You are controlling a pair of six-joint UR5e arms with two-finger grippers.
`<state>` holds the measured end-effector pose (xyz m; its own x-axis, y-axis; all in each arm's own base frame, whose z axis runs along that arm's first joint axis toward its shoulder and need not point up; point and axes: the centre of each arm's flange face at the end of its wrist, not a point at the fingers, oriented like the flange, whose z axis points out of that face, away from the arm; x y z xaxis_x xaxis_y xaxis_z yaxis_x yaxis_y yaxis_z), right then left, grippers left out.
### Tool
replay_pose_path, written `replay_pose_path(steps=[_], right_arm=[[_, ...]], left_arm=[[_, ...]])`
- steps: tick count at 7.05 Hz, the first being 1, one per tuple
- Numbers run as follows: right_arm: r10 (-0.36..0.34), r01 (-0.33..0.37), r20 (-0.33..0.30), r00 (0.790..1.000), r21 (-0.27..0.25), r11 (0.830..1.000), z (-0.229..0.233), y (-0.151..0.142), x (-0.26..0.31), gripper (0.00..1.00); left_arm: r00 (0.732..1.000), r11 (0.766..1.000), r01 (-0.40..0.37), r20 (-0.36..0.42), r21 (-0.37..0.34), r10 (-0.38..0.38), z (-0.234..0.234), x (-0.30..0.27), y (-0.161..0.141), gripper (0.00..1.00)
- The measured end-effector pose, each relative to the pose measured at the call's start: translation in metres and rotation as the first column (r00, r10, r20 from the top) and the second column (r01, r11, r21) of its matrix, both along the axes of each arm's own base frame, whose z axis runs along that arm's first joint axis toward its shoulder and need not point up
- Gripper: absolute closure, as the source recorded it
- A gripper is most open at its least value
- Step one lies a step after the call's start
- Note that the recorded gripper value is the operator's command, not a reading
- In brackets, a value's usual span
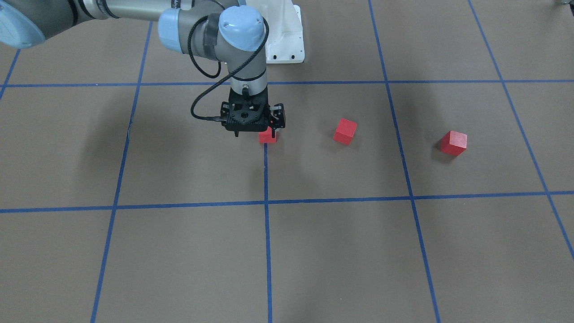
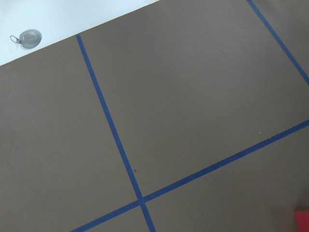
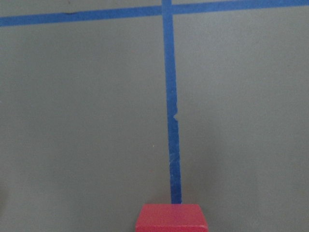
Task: Form red blocks into L shape at center
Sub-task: 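Withdraw the right arm while the left gripper reaches toward the middle red cube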
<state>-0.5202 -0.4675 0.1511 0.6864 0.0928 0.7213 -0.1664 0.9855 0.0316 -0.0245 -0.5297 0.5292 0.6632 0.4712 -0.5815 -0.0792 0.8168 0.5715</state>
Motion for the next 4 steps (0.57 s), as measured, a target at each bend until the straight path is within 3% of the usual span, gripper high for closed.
replay_pose_path(steps=[2, 4], right_arm=[[-0.046, 0.046, -0.008, 0.999, 0.036, 0.998, 0.027, -0.056, 0.115, 0.01], [-0.138, 0.142, -0.047, 0.989, 0.11, 0.984, 0.098, -0.104, 0.236, 0.01]], left_arm=[[0.996, 0.999, -0.034, -0.089, -0.025, 0.032, -0.06, 0.085, -0.002, 0.0], [0.982, 0.996, -0.063, -0.183, -0.058, 0.052, -0.109, 0.19, 0.014, 0.0]])
